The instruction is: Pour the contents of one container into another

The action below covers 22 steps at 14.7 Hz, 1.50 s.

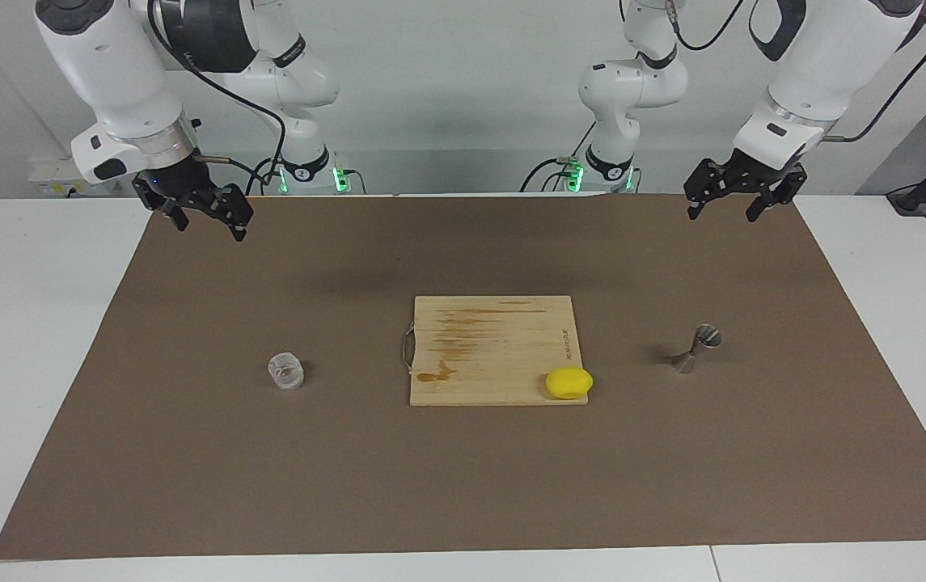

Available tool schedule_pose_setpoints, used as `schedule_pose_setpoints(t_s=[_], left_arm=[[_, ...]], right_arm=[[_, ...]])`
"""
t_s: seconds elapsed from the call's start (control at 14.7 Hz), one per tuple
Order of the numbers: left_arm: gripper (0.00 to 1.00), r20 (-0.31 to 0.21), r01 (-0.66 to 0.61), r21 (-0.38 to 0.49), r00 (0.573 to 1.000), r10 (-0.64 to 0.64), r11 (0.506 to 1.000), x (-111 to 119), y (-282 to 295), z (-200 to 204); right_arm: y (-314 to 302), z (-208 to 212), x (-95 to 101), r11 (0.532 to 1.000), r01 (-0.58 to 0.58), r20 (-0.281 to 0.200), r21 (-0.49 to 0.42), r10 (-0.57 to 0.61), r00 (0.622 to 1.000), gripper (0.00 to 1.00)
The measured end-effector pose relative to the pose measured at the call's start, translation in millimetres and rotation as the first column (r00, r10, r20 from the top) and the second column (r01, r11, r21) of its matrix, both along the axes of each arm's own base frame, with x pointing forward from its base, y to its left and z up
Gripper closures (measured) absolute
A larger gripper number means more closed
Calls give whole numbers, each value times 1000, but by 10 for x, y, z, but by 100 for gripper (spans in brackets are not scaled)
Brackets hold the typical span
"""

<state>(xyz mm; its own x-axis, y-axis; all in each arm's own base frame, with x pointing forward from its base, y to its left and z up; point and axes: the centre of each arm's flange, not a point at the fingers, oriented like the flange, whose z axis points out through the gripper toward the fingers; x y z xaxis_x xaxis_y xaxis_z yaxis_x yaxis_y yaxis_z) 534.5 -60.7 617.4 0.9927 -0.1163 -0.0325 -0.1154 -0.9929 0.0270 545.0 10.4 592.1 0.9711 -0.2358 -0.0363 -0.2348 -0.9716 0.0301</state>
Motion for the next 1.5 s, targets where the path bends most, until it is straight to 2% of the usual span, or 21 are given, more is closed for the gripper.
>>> schedule_pose_setpoints(t_s=[0.95, 1.5], left_arm=[[0, 0, 13, 1, 1000, -13, 1000, -20, -72, 0], [0, -29, -4, 6, 1000, 4, 1000, -101, -12, -197]], right_arm=[[0, 0, 0, 1000, 0, 0, 0, 0, 1000, 0], [0, 0, 0, 1000, 0, 0, 0, 0, 1000, 0]])
